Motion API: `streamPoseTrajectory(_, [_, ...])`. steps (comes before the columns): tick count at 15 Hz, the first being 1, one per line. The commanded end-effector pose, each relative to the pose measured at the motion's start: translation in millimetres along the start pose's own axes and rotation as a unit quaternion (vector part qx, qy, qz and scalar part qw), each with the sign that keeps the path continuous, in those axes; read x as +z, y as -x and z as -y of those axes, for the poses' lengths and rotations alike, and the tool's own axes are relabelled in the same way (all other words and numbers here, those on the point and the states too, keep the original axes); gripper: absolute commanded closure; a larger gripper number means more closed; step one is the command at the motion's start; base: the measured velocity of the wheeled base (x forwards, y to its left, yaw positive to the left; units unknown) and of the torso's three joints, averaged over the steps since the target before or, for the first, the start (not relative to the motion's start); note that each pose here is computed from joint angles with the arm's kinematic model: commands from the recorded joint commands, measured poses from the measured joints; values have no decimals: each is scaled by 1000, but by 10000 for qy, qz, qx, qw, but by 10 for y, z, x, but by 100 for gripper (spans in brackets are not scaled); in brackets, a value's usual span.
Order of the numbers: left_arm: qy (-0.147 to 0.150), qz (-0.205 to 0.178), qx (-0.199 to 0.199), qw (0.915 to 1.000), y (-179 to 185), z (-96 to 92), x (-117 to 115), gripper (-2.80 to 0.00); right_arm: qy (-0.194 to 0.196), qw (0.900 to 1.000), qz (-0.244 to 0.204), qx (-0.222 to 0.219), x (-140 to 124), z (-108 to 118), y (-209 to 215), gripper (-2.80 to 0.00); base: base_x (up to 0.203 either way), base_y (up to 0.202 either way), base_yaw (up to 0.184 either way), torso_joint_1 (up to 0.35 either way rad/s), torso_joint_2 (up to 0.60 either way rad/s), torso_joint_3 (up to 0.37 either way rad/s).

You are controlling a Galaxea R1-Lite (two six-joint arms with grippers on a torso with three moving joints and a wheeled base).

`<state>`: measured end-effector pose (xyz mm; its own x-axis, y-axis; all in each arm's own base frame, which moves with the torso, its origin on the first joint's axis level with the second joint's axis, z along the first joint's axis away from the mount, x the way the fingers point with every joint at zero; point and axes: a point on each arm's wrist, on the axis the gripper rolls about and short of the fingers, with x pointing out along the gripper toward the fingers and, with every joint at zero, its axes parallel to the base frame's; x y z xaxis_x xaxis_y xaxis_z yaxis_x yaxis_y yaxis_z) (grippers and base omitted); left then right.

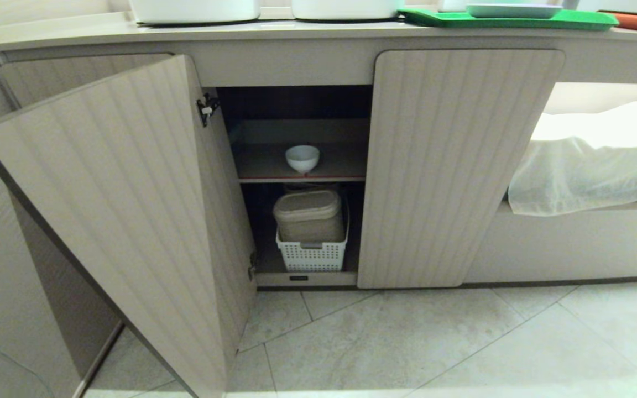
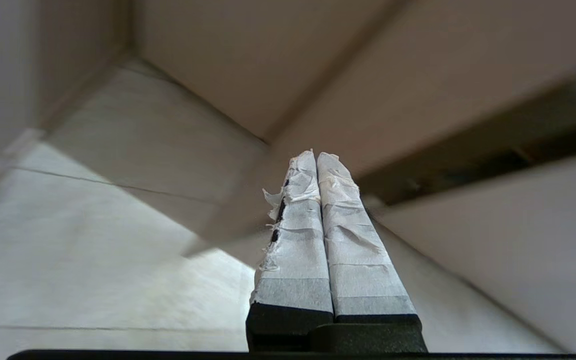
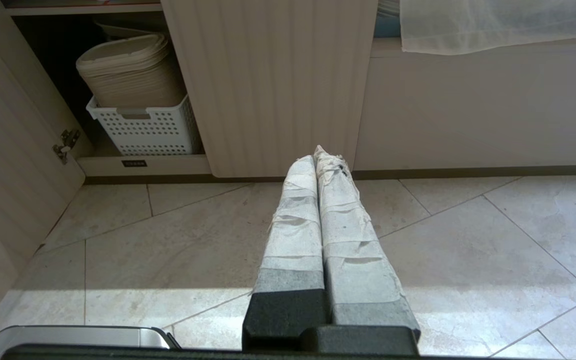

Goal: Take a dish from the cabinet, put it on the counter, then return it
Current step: Close the cabinet door

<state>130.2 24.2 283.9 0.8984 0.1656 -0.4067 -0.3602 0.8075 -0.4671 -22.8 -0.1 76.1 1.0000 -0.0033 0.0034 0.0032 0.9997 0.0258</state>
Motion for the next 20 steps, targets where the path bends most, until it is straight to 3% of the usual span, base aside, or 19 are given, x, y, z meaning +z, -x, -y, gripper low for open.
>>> streamPoseTrajectory(1, [21, -198, -121, 9997, -149, 22, 20, 0, -2, 10000, 5, 1, 2, 0, 0, 0, 0, 0, 0, 0, 0, 0])
streamPoseTrajectory(5, [112, -245, -527, 9982, -352, 50, 100, 0, -2, 10000, -2, 1, -2, 0, -1, 0, 0, 0, 0, 0, 0, 0])
streamPoseTrajectory(13, [143, -644, -1117, 9916, -308, 50, 64, 0, -2, 10000, 6, 1, 3, 0, 0, 0, 0, 0, 0, 0, 0, 0])
streamPoseTrajectory(20, [168, -1466, -1773, 9730, -231, 70, -64, 0, -2, 10000, -2, 1, -2, 0, -1, 0, 0, 0, 0, 0, 0, 0])
